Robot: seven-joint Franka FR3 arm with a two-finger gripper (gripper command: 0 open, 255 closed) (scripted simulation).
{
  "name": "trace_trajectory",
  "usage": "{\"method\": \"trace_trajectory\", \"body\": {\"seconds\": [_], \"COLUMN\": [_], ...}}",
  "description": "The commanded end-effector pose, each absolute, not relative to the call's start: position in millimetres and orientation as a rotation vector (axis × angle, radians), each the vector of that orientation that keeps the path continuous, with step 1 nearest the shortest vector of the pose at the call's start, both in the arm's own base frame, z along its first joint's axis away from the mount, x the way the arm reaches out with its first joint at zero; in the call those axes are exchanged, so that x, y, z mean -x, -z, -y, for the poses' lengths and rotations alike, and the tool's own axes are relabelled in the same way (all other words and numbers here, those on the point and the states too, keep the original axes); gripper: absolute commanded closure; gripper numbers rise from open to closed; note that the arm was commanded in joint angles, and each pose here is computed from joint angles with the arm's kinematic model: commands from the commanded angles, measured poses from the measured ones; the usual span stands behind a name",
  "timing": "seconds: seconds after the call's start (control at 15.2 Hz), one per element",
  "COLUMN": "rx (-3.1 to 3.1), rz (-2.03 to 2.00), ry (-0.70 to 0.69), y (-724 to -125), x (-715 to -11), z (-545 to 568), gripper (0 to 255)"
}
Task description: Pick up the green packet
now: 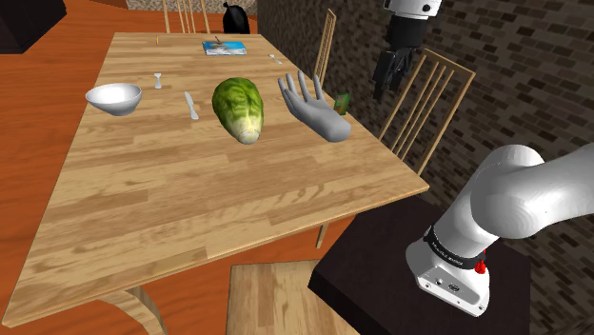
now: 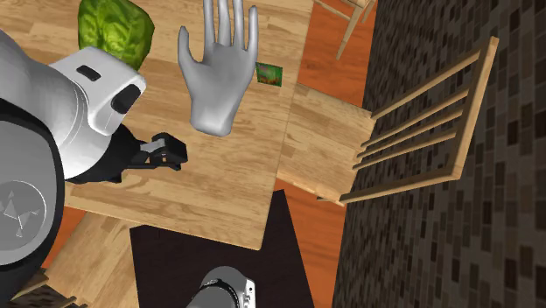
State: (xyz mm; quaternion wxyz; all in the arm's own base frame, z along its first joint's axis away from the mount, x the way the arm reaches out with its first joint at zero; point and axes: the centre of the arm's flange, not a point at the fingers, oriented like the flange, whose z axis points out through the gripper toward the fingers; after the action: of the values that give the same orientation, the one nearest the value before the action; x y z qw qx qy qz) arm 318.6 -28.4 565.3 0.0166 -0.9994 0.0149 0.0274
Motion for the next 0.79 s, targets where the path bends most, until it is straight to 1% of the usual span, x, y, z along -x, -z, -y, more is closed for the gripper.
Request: {"method": "trace_trajectory", "body": {"seconds": [0.0, 0.33, 0.73], "rx": [3.107, 3.089, 3.028], "rz": [-0.046, 0.266, 0.635], "ry": [-0.085, -0.075, -0.061], "y": [-565, -547, -524], "x": [-319, -329, -357], "z": [28, 91, 161], "gripper": [0, 0, 0]}}
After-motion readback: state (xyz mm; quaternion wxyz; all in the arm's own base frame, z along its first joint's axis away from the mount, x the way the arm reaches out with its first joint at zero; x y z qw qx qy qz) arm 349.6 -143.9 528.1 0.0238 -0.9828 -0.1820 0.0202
